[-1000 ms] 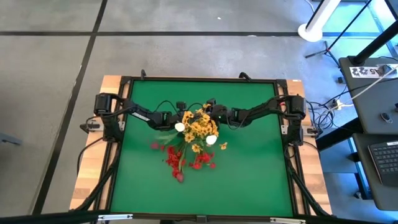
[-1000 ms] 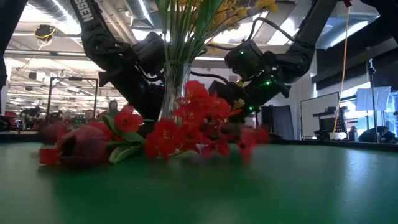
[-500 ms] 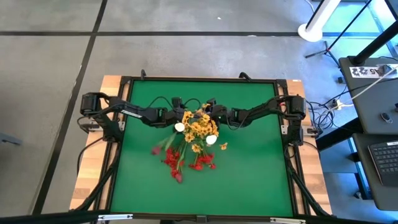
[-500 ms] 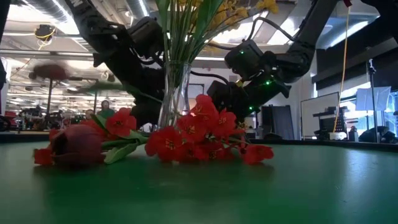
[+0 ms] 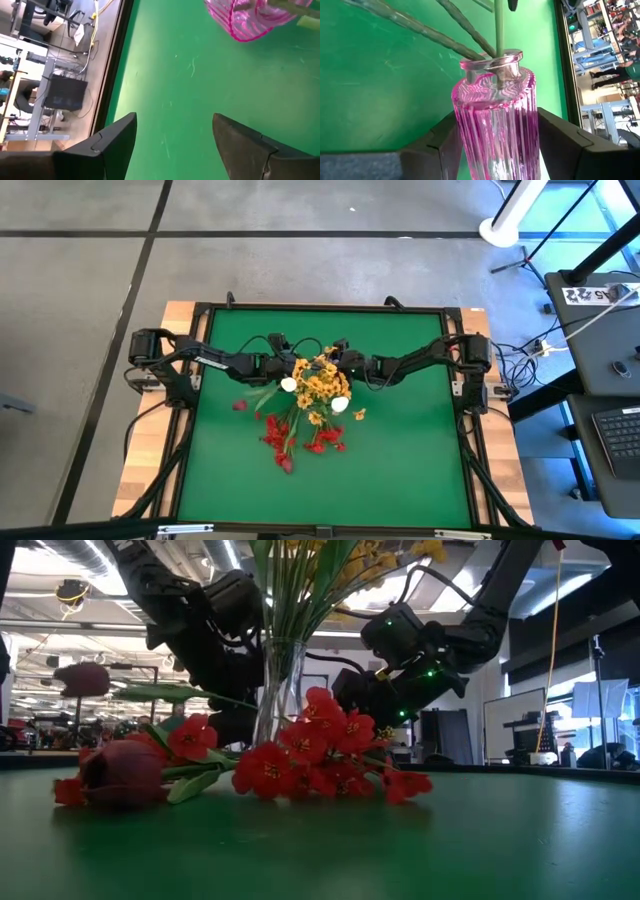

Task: Sort flowers into vase by color
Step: Adjust the violet vase

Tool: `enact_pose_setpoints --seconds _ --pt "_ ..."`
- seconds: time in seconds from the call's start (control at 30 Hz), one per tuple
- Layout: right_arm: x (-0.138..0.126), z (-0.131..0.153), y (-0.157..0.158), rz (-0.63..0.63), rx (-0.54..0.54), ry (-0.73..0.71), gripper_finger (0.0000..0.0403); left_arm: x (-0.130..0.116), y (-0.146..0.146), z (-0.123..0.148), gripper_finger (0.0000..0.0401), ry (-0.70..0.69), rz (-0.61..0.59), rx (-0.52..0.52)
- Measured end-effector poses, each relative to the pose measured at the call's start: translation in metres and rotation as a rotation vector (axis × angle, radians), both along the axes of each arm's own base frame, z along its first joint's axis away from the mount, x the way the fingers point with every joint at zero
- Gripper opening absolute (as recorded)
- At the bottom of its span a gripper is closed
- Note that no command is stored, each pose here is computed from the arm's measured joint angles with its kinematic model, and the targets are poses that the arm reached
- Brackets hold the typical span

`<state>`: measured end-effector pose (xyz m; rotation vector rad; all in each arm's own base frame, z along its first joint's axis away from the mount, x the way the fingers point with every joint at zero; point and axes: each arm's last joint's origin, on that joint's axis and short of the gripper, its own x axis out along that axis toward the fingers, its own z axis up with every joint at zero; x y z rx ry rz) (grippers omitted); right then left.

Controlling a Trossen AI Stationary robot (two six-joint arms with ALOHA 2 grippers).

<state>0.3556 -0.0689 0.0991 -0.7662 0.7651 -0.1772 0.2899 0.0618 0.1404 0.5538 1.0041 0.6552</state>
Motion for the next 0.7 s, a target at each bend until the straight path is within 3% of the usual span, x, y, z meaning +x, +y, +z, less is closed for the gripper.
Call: enact_pose_setpoints --seconds 0.2,0.7 --pt "0.000 0.000 0.000 -0.015 0.005 0.000 0.0209 -0.004 0.002 0.005 0.0256 -0.008 0.033 0.008" --pt "-0.022 0.034 0.003 -0.088 0.096 0.085 0.0207 -0.028 0.002 0.064 0.0256 -0.180 0.080 0.038"
